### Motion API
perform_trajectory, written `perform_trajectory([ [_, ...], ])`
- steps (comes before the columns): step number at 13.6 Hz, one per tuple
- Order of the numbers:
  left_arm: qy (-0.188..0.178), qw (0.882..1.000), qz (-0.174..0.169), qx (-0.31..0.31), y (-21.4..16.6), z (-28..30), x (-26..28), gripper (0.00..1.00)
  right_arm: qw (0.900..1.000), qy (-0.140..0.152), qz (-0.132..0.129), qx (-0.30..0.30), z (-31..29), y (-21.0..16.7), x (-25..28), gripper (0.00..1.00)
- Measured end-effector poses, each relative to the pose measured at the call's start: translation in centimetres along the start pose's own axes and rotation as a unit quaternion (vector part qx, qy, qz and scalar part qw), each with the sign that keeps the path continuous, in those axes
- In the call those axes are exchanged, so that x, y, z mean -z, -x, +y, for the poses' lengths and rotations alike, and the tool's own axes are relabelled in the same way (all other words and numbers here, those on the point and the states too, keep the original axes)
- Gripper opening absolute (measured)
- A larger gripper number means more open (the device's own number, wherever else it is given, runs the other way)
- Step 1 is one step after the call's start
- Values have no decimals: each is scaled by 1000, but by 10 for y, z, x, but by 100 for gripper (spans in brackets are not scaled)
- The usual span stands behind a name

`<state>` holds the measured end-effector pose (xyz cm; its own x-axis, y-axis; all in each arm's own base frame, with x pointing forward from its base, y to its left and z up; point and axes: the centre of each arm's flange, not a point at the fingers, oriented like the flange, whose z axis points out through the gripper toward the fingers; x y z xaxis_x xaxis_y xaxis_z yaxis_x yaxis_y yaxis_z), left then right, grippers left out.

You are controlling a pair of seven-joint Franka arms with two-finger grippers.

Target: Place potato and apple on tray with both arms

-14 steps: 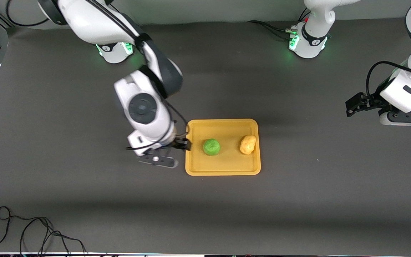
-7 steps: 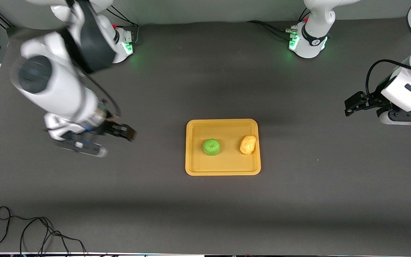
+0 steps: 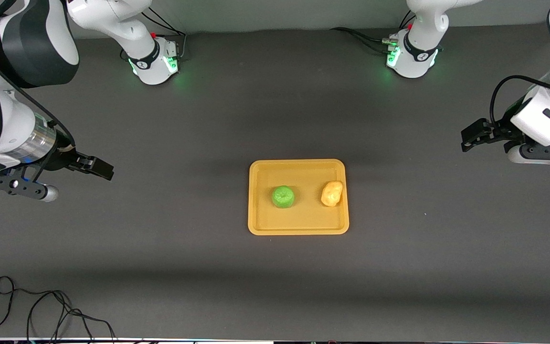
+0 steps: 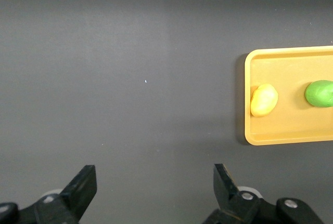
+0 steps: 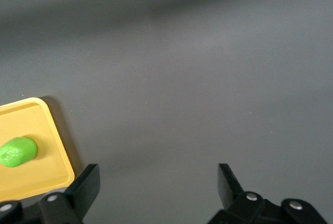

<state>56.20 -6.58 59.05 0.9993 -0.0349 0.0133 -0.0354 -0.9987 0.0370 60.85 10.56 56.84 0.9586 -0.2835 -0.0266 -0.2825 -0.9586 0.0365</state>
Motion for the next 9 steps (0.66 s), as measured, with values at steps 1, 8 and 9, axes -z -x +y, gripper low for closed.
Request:
perform_trajectory([
  [1,0,1000,-1,-1,0,1,0,100,1000,0,-1,-1,2,-1,-6,100],
  [8,0,1000,-6,-3,1,3,-2,100,999,-38,17,25,61,27,-20,100],
  [9,0,1000,-6,-3,1,3,-2,100,999,-38,19,30,64,32,-15,100],
])
